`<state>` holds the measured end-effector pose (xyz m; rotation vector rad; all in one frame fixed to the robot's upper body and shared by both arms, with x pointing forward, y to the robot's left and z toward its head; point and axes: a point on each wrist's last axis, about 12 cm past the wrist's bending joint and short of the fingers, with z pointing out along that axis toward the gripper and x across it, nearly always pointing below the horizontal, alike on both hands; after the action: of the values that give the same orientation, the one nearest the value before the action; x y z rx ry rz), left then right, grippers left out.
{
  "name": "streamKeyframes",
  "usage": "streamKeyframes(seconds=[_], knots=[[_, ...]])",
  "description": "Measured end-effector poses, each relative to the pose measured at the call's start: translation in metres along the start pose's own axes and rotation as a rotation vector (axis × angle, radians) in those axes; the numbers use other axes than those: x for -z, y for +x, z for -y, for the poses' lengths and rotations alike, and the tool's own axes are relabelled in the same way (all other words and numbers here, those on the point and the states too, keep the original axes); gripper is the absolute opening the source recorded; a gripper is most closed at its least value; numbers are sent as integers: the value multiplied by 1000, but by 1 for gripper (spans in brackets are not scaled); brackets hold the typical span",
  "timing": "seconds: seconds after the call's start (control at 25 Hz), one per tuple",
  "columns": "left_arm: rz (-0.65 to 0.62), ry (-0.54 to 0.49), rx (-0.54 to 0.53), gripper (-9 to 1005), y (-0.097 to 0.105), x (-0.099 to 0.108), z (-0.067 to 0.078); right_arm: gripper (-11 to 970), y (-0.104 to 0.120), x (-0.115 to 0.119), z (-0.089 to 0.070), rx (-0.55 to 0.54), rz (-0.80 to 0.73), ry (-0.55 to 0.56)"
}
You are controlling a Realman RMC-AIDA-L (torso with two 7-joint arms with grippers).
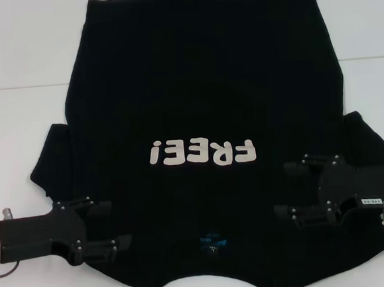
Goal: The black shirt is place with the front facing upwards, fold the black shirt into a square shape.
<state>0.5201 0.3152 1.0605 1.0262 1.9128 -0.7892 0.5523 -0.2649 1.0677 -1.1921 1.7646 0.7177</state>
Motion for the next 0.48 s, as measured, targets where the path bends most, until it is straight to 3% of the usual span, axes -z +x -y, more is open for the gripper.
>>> streamKeyframes(seconds=[0.48], knots=[[0, 0, 3, 835, 1, 0, 0, 915, 0, -1, -1, 1, -4, -5]])
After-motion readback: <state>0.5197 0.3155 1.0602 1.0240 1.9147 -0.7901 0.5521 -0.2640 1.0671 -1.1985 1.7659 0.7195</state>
